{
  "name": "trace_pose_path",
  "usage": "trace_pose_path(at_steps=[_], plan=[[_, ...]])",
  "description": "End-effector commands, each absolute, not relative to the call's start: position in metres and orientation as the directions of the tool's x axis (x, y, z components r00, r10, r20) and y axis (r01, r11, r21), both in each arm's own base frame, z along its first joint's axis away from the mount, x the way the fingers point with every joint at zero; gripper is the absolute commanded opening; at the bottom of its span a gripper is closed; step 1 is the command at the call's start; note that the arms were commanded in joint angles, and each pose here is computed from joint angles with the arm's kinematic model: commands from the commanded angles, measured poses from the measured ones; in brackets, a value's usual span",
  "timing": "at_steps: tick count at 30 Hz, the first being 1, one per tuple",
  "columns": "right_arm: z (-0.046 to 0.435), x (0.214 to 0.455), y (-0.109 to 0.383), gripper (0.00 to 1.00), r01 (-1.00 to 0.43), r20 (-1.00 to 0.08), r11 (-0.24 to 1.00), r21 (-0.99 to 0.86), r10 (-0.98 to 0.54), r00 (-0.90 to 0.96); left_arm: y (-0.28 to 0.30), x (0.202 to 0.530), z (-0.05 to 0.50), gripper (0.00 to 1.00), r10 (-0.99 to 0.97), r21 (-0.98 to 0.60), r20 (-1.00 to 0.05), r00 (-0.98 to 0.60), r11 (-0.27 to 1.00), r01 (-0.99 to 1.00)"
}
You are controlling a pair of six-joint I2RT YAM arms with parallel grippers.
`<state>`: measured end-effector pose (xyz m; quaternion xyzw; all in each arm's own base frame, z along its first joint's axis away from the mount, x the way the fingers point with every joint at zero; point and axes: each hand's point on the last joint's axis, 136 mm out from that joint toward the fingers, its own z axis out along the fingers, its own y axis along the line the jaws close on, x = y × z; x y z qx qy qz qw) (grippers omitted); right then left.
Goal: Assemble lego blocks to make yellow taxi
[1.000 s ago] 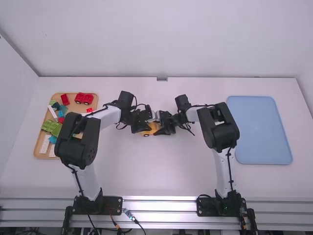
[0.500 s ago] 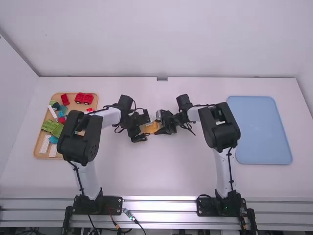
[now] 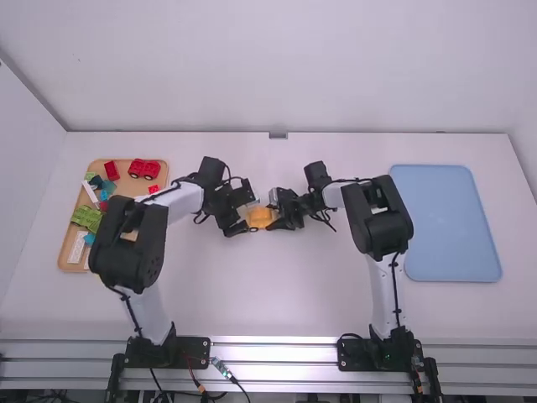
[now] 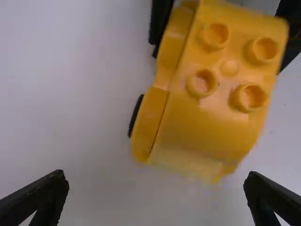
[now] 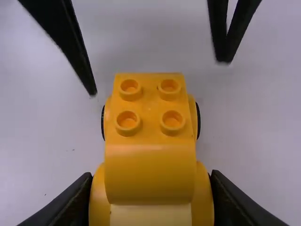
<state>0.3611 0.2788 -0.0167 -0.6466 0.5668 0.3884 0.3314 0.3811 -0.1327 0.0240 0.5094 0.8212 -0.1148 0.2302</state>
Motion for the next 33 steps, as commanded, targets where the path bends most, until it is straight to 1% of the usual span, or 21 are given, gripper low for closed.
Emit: trace_pose_path(at_steps=[1, 4, 5, 7, 8, 9, 10, 11, 12, 16, 19, 22, 25, 29, 33], plan=[[-0.032, 0.365, 0.271, 0.35, -0.994, -0.845, -0.102, 0.038, -0.534, 0.023, -0.13, 0.386, 0.056, 0.99, 0.771, 0.107, -0.542, -0.334, 0.458, 0.882], [-0.032, 0.365, 0.271, 0.35, -0.994, -0.845, -0.104, 0.037, -0.534, 0.024, -0.136, 0.387, 0.072, 0.99, 0.766, 0.14, -0.578, -0.28, 0.432, 0.891], [-0.032, 0.364, 0.271, 0.35, -0.994, -0.845, -0.104, 0.038, -0.534, 0.024, -0.143, 0.383, 0.081, 0.98, 0.759, 0.145, -0.611, -0.225, 0.387, 0.911], [-0.032, 0.365, 0.271, 0.35, -0.994, -0.845, -0.104, 0.038, -0.534, 0.023, -0.154, 0.379, 0.088, 0.87, 0.736, 0.135, -0.653, -0.181, 0.348, 0.928], [-0.032, 0.365, 0.271, 0.35, -0.994, -0.845, -0.103, 0.038, -0.534, 0.023, -0.16, 0.376, 0.091, 0.69, 0.721, 0.126, -0.675, -0.155, 0.32, 0.939], [-0.032, 0.365, 0.271, 0.35, -0.994, -0.845, -0.101, 0.038, -0.534, 0.022, -0.165, 0.373, 0.092, 0.41, 0.71, 0.119, -0.691, -0.138, 0.3, 0.947], [-0.032, 0.364, 0.272, 0.35, -0.994, -0.845, -0.104, 0.038, -0.534, 0.023, -0.168, 0.371, 0.093, 0.18, 0.698, 0.112, -0.704, -0.132, 0.293, 0.95], [-0.032, 0.364, 0.271, 0.35, -0.994, -0.845, -0.104, 0.038, -0.534, 0.023, -0.168, 0.371, 0.093, 0.08, 0.696, 0.112, -0.706, -0.13, 0.291, 0.95], [-0.032, 0.364, 0.271, 0.35, -0.994, -0.845, -0.104, 0.038, -0.534, 0.023, -0.172, 0.371, 0.094, 0.02, 0.678, 0.109, -0.725, -0.122, 0.288, 0.951], [-0.032, 0.364, 0.271, 0.35, -0.994, -0.845, -0.104, 0.038, -0.534, 0.024, -0.179, 0.373, 0.089, 0.02, 0.636, 0.133, -0.768, -0.076, 0.274, 0.952], [-0.032, 0.365, 0.271, 0.35, -0.994, -0.846, -0.105, 0.035, -0.533, 0.027, -0.186, 0.367, 0.086, 0.02, 0.587, 0.14, -0.809, -0.039, 0.256, 0.957], [-0.032, 0.366, 0.27, 0.35, -0.994, -0.846, -0.102, 0.032, -0.533, 0.027, -0.188, 0.365, 0.083, 0.01, 0.565, 0.143, -0.825, -0.031, 0.261, 0.955], [-0.031, 0.366, 0.269, 0.35, -0.994, -0.848, -0.099, 0.036, -0.53, 0.022, -0.189, 0.366, 0.082, 0.02, 0.548, 0.134, -0.835, -0.047, 0.285, 0.949], [-0.031, 0.366, 0.269, 0.35, -0.994, -0.849, -0.1, 0.037, -0.528, 0.021, -0.19, 0.364, 0.08, 0.01, 0.536, 0.115, -0.842, -0.057, 0.281, 0.953], [-0.031, 0.365, 0.27, 0.35, -0.994, -0.849, -0.102, 0.037, -0.528, 0.023, -0.191, 0.374, 0.069, 0.01, 0.531, 0.074, -0.842, -0.094, 0.286, 0.955]])
